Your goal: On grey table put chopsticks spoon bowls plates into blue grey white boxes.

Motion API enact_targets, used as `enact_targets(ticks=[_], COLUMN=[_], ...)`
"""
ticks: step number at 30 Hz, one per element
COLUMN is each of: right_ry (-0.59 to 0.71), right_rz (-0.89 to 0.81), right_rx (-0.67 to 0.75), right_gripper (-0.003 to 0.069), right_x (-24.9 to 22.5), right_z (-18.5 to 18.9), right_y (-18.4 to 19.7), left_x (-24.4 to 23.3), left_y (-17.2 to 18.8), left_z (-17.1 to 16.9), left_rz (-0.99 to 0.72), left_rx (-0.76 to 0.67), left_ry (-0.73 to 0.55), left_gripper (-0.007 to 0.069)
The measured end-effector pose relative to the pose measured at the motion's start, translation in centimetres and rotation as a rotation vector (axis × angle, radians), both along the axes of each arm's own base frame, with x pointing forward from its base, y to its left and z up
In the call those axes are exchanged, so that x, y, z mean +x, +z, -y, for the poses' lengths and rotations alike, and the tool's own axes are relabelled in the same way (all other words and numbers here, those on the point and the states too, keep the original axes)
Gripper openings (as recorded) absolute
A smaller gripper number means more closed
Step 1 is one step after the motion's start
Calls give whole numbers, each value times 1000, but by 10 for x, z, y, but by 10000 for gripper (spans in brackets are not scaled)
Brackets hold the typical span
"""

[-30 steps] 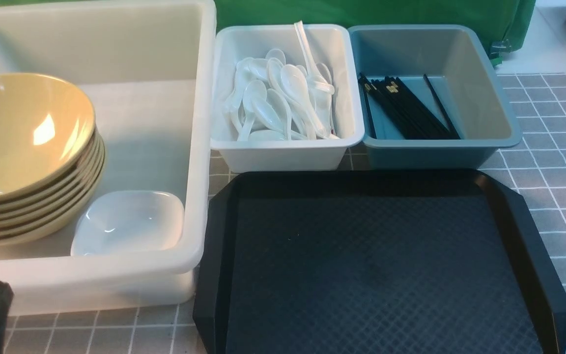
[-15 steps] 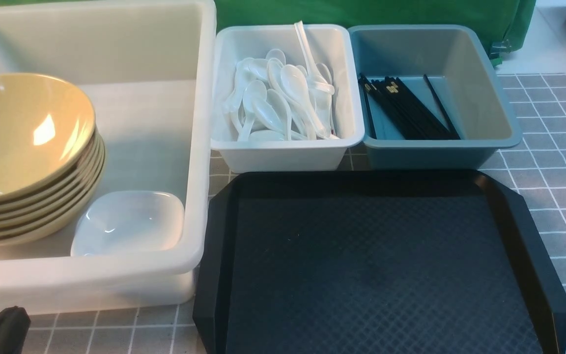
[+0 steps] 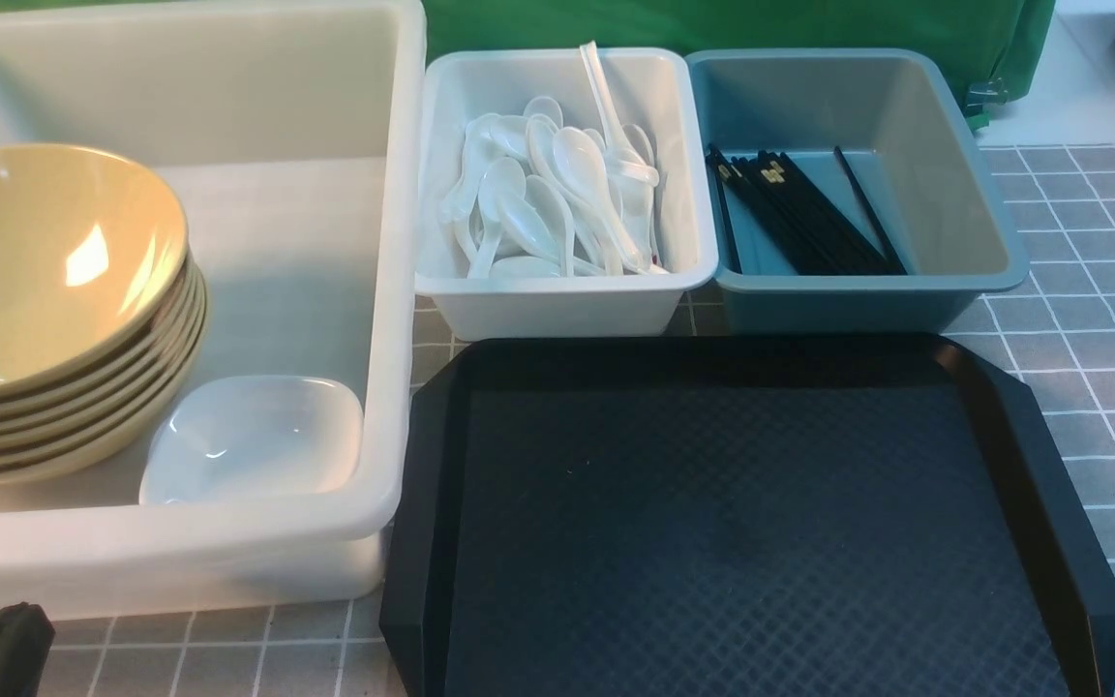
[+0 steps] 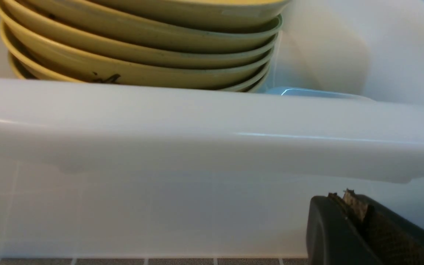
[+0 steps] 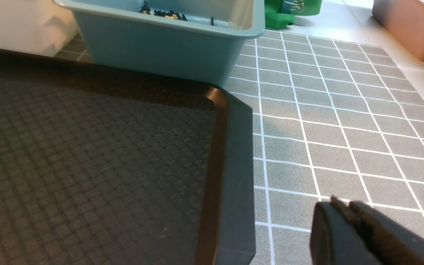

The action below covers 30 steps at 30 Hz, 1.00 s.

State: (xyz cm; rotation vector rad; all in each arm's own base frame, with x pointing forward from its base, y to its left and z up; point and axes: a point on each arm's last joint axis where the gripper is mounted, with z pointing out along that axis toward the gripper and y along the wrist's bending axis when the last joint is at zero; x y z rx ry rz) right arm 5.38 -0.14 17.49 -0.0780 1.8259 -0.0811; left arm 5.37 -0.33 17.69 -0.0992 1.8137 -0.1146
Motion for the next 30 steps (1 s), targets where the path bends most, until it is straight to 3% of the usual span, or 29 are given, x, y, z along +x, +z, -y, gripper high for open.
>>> enact_targets(ticks=[30], right_ry=[0], right_rz=[0], right_rx=[0], right_gripper=[99], right_x=[0], right_z=[0], right_y=[0], left_x=[0], left_y=[0], left_z=[0], left_rz=[0], left_rx=[0], left_ry=[0], left_gripper=[-11])
